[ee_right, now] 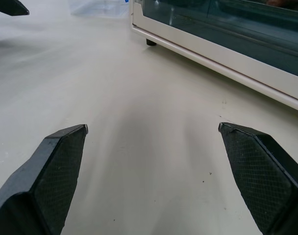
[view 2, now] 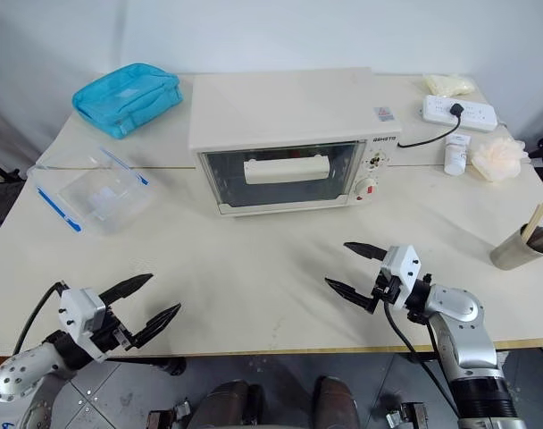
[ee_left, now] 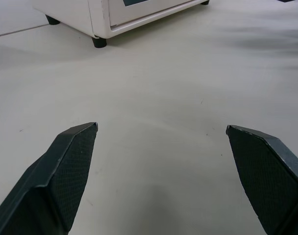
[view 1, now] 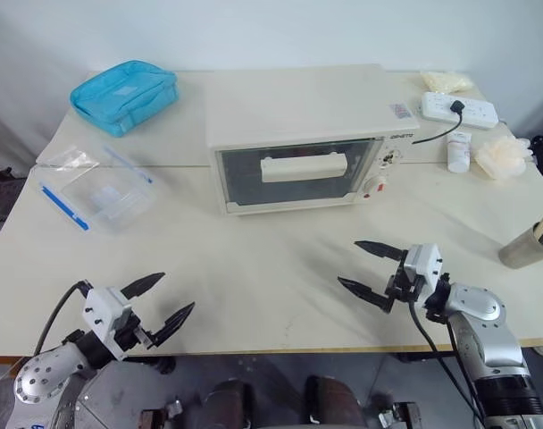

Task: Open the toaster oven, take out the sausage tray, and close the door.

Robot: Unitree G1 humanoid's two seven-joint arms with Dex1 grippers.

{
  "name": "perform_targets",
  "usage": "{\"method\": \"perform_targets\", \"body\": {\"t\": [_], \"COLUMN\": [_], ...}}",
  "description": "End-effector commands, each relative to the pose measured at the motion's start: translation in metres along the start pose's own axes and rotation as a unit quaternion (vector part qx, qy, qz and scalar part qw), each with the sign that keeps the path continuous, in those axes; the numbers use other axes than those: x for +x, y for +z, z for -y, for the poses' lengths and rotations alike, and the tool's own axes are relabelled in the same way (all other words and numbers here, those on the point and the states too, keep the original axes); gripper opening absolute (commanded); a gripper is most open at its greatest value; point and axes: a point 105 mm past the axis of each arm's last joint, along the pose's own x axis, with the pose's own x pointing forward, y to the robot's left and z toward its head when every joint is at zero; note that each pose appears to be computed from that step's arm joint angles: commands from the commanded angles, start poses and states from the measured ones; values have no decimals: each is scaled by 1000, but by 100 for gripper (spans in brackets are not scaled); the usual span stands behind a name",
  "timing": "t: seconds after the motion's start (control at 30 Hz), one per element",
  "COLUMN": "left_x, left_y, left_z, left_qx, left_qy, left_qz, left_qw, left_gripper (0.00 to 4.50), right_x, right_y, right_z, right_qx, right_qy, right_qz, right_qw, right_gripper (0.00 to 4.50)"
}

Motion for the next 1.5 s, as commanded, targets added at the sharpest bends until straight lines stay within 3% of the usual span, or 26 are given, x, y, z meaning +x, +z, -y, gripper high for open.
{"method": "perform_targets", "body": {"t": [0.03, 0.17, 0.23, 0.33, 0.63, 0.77, 0.9, 1.03, 1.17, 1.27, 1.5], "left_x": [0, -1, -5, -1, 17, 18, 16, 16, 19, 25, 71], "left_y": [7, 30, 52, 68, 78, 73, 73, 80, 87, 92, 98], "left_z": [4, -4, -7, -12, -3, -1, -8, -17, -23, -31, -46], "left_qx": [5, -53, -113, -114, -110, -115, -121, -136, -146, -145, -113], "left_qy": [-12, -41, -81, -101, -129, -121, -100, -89, -97, -93, -106], "left_qz": [13, 64, 123, 129, 139, 136, 140, 151, 163, 178, 195], "left_qw": [1000, 996, 983, 980, 976, 977, 978, 975, 971, 969, 968], "left_gripper": [448, 448, 448, 448, 448, 448, 448, 448, 448, 392, 180], "right_x": [-2, 9, 16, 26, 53, 62, 60, 50, 40, 37, 38], "right_y": [15, 49, 66, 83, 106, 118, 119, 99, 86, 78, 71], "right_z": [4, 15, 19, 28, 48, 40, 18, -3, -4, -3, 2], "right_qx": [-2, 41, 52, 65, 59, 44, 18, -24, -57, -81, -112], "right_qy": [-1, 0, 6, 8, 9, 44, 109, 167, 169, 164, 139], "right_qz": [27, 82, 103, 121, 143, 166, 153, 96, 70, 54, 54], "right_qw": [1000, 996, 993, 991, 988, 984, 982, 981, 982, 982, 983], "right_gripper": [450, 450, 450, 450, 450, 450, 450, 450, 450, 450, 450]}}
